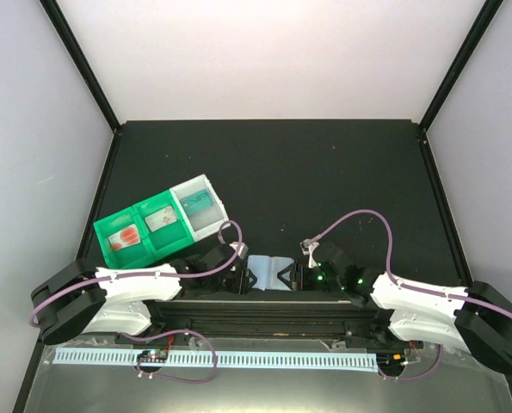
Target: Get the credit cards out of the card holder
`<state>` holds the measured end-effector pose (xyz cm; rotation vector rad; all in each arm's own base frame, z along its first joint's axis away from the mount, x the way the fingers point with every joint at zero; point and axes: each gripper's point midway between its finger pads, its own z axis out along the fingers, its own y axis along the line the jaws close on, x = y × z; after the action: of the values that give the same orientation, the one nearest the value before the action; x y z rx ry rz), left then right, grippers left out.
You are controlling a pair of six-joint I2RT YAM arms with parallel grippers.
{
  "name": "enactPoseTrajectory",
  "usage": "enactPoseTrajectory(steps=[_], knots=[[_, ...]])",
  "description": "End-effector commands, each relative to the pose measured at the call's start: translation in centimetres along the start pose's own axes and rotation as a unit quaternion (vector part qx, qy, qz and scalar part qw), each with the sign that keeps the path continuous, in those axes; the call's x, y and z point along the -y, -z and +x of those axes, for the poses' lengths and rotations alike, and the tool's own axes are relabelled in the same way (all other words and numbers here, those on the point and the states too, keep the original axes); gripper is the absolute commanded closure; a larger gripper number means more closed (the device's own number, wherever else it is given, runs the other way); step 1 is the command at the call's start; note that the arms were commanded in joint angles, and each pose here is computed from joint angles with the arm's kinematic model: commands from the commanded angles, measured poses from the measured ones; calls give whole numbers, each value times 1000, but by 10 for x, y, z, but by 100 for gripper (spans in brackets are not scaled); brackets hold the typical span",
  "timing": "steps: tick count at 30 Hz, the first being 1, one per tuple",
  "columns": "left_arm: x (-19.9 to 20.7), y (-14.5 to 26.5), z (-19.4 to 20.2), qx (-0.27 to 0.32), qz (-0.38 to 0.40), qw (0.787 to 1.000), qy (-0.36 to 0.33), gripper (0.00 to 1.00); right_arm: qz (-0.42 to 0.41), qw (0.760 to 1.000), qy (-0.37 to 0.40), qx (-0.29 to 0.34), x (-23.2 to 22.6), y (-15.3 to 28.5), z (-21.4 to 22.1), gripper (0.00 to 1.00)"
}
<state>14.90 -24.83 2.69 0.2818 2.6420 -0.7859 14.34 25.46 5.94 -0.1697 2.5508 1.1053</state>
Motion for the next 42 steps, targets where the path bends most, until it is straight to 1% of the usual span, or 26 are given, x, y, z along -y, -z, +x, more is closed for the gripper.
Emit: enactPoseTrajectory(steps=[1,6,13,16,22,29,42], knots=[[12,-5,-2,-13,21,1000,-10,47,32,999,-4,9,7,-3,-6,38],[20,-2,1,-12,53,999,5,55,63,998,-7,16,21,-3,-6,40],[30,0,7,-11,101,994,29,60,88,996,-3,25,31,-1,-8,41],[35,-3,10,-20,117,993,30,61,76,997,-5,26,28,-3,-7,41],[36,-12,17,-37,114,992,31,63,70,997,-3,21,26,-4,-6,41],[35,-10,15,-32,108,993,30,63,75,997,-2,21,29,-4,-6,41],[38,-10,16,-30,115,992,34,63,11,999,3,33,3,1,-11,41]])
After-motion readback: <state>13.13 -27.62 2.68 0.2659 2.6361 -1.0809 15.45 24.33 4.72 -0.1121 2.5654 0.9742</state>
